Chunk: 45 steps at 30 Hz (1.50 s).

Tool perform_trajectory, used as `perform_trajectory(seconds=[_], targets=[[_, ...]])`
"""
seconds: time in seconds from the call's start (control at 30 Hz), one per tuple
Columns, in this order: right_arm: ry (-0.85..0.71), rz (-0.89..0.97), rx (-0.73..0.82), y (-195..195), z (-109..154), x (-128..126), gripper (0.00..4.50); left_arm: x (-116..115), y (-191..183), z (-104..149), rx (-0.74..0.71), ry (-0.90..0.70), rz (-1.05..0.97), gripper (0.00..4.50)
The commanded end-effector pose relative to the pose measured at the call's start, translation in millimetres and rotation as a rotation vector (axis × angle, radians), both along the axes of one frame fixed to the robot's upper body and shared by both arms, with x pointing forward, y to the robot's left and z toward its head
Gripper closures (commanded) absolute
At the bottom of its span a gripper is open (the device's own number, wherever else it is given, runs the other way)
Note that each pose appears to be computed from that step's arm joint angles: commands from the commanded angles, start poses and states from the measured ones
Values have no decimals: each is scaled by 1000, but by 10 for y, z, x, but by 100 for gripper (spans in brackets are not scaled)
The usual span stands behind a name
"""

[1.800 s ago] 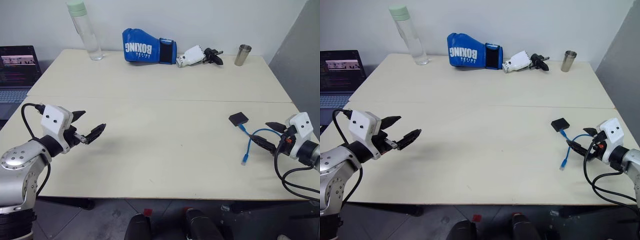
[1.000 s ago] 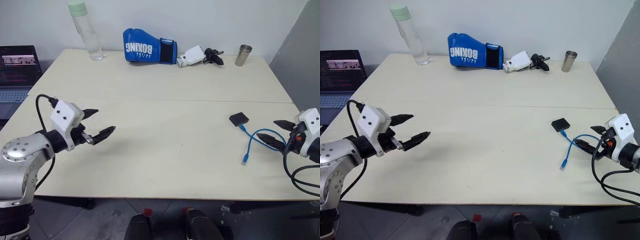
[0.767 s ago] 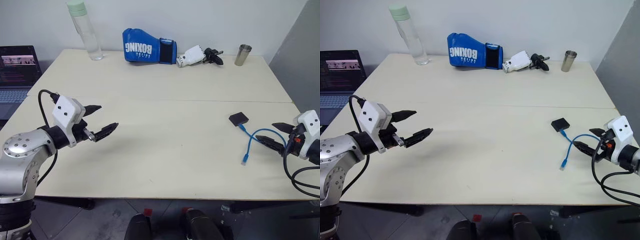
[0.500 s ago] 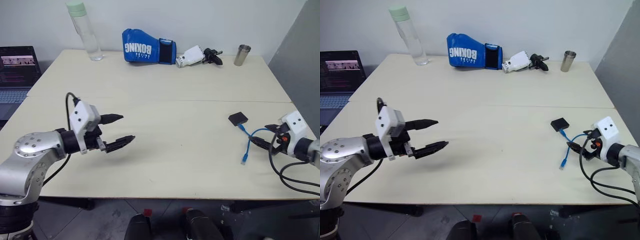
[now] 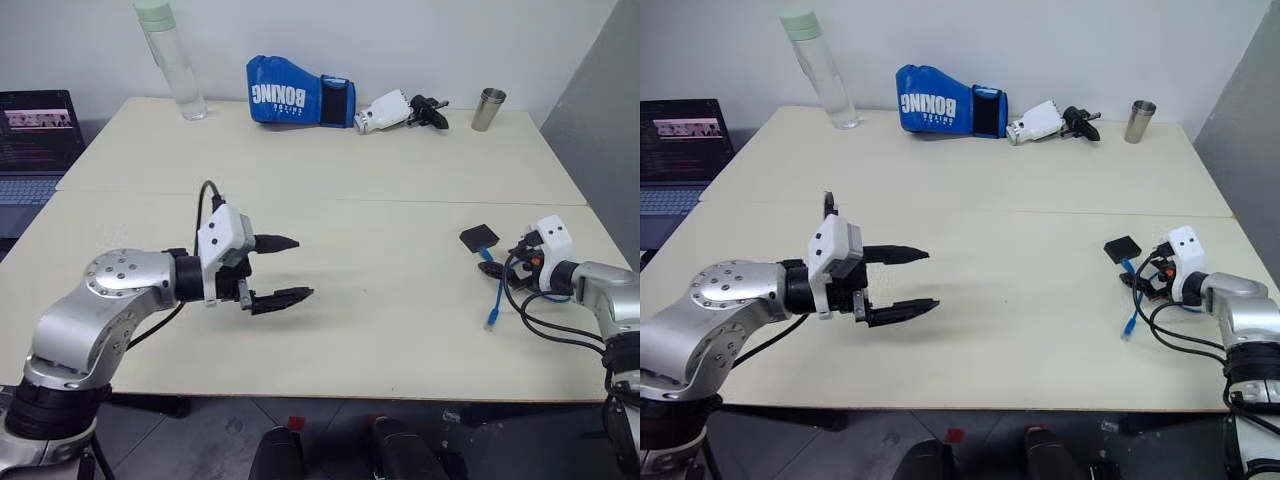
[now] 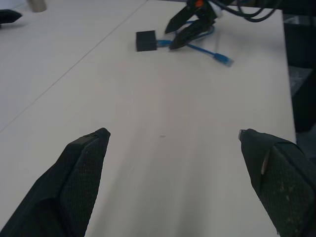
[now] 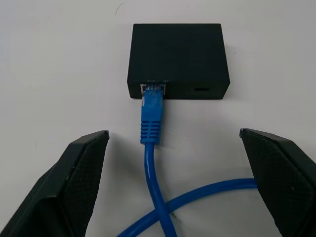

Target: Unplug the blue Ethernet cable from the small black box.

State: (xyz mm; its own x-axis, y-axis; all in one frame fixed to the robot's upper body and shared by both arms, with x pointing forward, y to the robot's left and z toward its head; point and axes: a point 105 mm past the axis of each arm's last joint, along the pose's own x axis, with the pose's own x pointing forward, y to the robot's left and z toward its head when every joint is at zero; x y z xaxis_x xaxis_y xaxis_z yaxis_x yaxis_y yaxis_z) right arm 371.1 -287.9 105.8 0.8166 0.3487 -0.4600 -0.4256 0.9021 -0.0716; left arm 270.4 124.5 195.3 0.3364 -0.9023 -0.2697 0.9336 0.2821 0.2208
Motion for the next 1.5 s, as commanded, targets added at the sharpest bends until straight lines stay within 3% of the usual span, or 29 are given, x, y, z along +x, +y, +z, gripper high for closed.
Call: perform_trajectory(seconds=[0.03, 0.2, 0.3, 0.57, 0.67, 0.83, 1.1, 1.2, 1.37, 1.5], targets=[[-41, 41, 1, 43, 114, 58, 0, 19, -124, 51, 14, -46, -66, 4], [-11, 41, 16, 42, 64, 74, 0, 55, -227, 37, 21, -61, -115, 4], [2, 29, 25, 6, 54, 73, 54, 79, -226, 20, 24, -64, -118, 0], [20, 77, 30, 84, 9, 47, 245, 116, -210, 1, 21, -68, -115, 0], [7, 102, -5, 123, 0, 50, 335, 130, -201, -5, 13, -62, -105, 0], [-77, 299, -270, 362, -88, -45, 443, 226, -90, -105, 15, -38, -33, 0], [-469, 603, -633, 965, 349, -36, 444, 308, 144, -116, -71, 63, 71, 0], [-749, 791, -850, 1397, 592, -82, 444, 332, 240, -221, -59, 124, 106, 0], [-984, 905, -871, 1838, 795, -160, 444, 338, 183, -192, -131, 187, 94, 0], [-1083, 987, -834, 2107, 881, -268, 444, 359, 109, -70, -241, 243, 85, 0]])
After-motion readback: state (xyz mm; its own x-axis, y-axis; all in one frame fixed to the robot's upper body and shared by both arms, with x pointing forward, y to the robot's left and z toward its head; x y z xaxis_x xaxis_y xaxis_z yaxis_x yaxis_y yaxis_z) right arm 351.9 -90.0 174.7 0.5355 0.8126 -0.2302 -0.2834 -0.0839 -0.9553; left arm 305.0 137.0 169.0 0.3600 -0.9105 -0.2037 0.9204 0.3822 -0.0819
